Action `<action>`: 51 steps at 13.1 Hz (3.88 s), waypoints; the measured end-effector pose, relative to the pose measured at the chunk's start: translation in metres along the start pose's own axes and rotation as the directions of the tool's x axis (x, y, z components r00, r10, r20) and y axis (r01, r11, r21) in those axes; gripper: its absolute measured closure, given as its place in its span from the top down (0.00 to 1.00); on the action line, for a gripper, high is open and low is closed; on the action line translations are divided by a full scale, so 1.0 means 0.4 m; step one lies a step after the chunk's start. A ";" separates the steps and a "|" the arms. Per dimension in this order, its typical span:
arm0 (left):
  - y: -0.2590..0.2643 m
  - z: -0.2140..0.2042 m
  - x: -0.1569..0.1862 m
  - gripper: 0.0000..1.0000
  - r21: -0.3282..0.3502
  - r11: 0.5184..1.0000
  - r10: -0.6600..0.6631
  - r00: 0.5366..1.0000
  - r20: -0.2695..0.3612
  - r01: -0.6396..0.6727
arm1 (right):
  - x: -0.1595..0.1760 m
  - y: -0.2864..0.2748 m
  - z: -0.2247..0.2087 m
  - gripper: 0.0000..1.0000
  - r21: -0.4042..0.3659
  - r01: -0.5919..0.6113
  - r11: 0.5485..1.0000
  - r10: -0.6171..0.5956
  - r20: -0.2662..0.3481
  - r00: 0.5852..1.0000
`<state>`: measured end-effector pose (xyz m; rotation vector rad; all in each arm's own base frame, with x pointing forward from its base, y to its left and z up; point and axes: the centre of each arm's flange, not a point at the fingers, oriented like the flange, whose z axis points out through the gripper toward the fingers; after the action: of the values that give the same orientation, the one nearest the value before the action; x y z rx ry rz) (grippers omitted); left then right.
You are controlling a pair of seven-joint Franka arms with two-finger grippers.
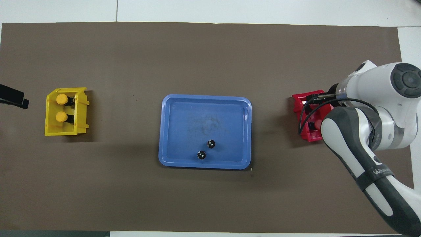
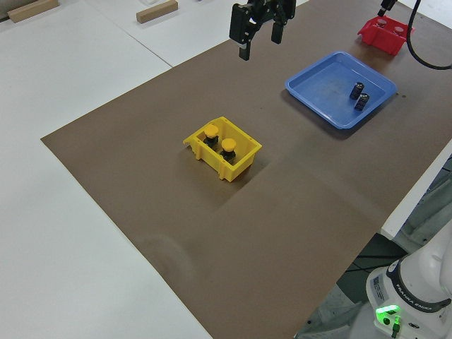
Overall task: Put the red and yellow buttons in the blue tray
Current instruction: 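Grasp a red button from the red holder with the right gripper, then place the red button in the blue tray with the right gripper, then grasp a yellow button with the left gripper while the right gripper returns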
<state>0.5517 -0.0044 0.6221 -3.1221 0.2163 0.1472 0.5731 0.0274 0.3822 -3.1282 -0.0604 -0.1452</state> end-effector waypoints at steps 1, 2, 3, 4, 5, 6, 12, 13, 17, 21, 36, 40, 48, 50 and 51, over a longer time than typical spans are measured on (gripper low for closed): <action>0.000 0.000 0.000 1.00 0.000 1.000 0.000 1.000 0.000 0.000 | -0.001 0.000 0.014 0.73 0.001 0.000 1.000 0.000 -0.002 1.000; 0.000 0.000 0.000 1.00 0.000 1.000 0.000 1.000 0.000 0.000 | -0.001 0.000 0.027 0.73 0.001 0.000 1.000 0.000 -0.001 1.000; 0.000 0.000 0.000 1.00 0.000 1.000 0.000 1.000 0.000 0.000 | 0.001 0.000 0.037 0.73 0.002 0.000 1.000 0.000 -0.001 1.000; 0.000 0.000 0.000 1.00 0.000 1.000 0.000 1.000 0.000 0.000 | 0.002 0.000 0.045 0.72 0.002 0.000 1.000 0.000 -0.002 1.000; 0.000 0.000 0.000 1.00 0.000 1.000 0.000 1.000 0.000 0.000 | 0.003 0.001 0.048 0.72 0.002 -0.001 1.000 0.001 -0.003 1.000; 0.000 0.000 0.000 1.00 0.000 1.000 0.000 1.000 0.000 0.000 | 0.003 0.001 0.049 0.71 0.002 0.000 1.000 0.001 -0.003 1.000; 0.000 0.001 0.000 1.00 0.000 1.000 0.000 1.000 0.001 0.000 | -0.018 0.001 0.083 0.63 0.002 0.020 1.000 -0.020 -0.005 1.000; 0.000 0.001 0.000 1.00 0.000 1.000 0.000 1.000 0.001 0.000 | -0.019 0.001 0.084 0.62 0.002 0.024 1.000 -0.024 -0.003 1.000; 0.000 0.001 0.000 1.00 0.000 1.000 0.000 1.000 0.001 0.000 | -0.016 0.009 0.077 0.42 0.001 0.026 1.000 -0.026 0.001 1.000; 0.000 0.001 0.000 1.00 0.000 1.000 0.000 1.000 0.001 0.000 | 0.060 -0.020 -0.085 0.42 0.006 0.046 0.999 -0.046 0.076 0.996; -0.117 0.315 0.080 0.74 0.012 0.997 -0.075 0.986 -0.152 0.078 | -0.012 -0.925 0.011 0.42 -0.015 -0.168 0.986 0.168 0.069 0.983; -0.124 0.469 0.148 0.70 0.015 0.997 -0.071 0.980 -0.186 0.075 | -0.040 -0.910 0.068 0.42 -0.016 -0.167 0.986 0.168 0.069 0.983; -0.122 0.633 0.171 0.70 0.015 0.997 -0.069 0.980 -0.189 0.073 | 0.055 -0.697 -0.153 0.96 -0.059 -0.142 0.988 0.146 0.072 0.987; -0.119 0.670 0.157 0.70 0.013 0.997 -0.069 0.982 -0.178 0.072 | 0.075 -0.443 -0.275 0.96 -0.058 -0.060 0.996 0.066 0.112 0.992; -0.118 0.675 0.155 0.70 0.013 0.997 -0.069 0.982 -0.176 0.072 | 0.057 -0.324 -0.312 0.96 -0.036 -0.021 0.999 0.026 0.128 0.991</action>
<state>0.5942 0.0378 0.3477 -3.1185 0.1073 -0.1301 0.5792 0.1562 0.5094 -3.1671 -0.0223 0.0568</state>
